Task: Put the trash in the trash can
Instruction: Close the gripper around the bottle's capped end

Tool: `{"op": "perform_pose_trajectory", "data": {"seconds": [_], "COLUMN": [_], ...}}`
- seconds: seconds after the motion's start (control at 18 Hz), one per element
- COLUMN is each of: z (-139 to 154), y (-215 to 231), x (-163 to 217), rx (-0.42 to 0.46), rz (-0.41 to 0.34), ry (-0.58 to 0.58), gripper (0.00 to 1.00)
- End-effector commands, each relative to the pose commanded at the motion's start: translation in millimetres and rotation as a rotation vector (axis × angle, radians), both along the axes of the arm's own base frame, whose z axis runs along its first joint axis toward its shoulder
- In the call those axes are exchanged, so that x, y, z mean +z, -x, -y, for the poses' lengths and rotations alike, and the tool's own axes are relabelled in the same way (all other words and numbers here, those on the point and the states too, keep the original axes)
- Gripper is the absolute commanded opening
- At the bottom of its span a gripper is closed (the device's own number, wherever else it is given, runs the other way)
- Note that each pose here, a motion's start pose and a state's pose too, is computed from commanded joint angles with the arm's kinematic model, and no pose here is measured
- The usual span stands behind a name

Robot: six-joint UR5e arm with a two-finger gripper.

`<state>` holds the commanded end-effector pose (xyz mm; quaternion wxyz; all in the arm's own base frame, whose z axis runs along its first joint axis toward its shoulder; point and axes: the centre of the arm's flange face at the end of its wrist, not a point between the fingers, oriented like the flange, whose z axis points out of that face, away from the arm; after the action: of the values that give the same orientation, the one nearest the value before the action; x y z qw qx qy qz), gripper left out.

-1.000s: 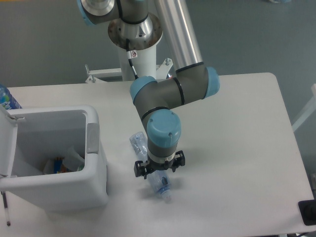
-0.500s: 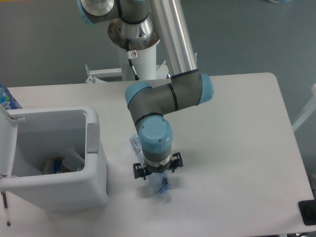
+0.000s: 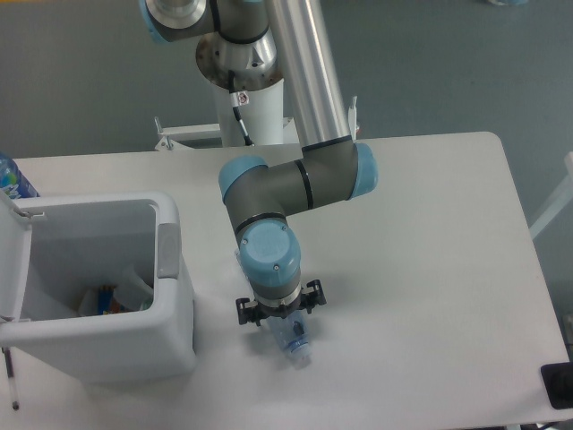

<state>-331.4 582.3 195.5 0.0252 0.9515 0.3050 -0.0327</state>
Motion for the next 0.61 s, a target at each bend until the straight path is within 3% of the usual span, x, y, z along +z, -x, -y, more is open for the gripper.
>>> {"op": "perform_pose_trajectory", "data": {"seconds": [0.28,0.61], "z": [2.5,4.0], "y": [-0.2,0.2], "x": [-1.5,-1.3], "rx": [0.0,-0.002], "rz": [-0.009,-0.016], "ry": [0.013,0.024], "gripper": [0.94,0.73]}}
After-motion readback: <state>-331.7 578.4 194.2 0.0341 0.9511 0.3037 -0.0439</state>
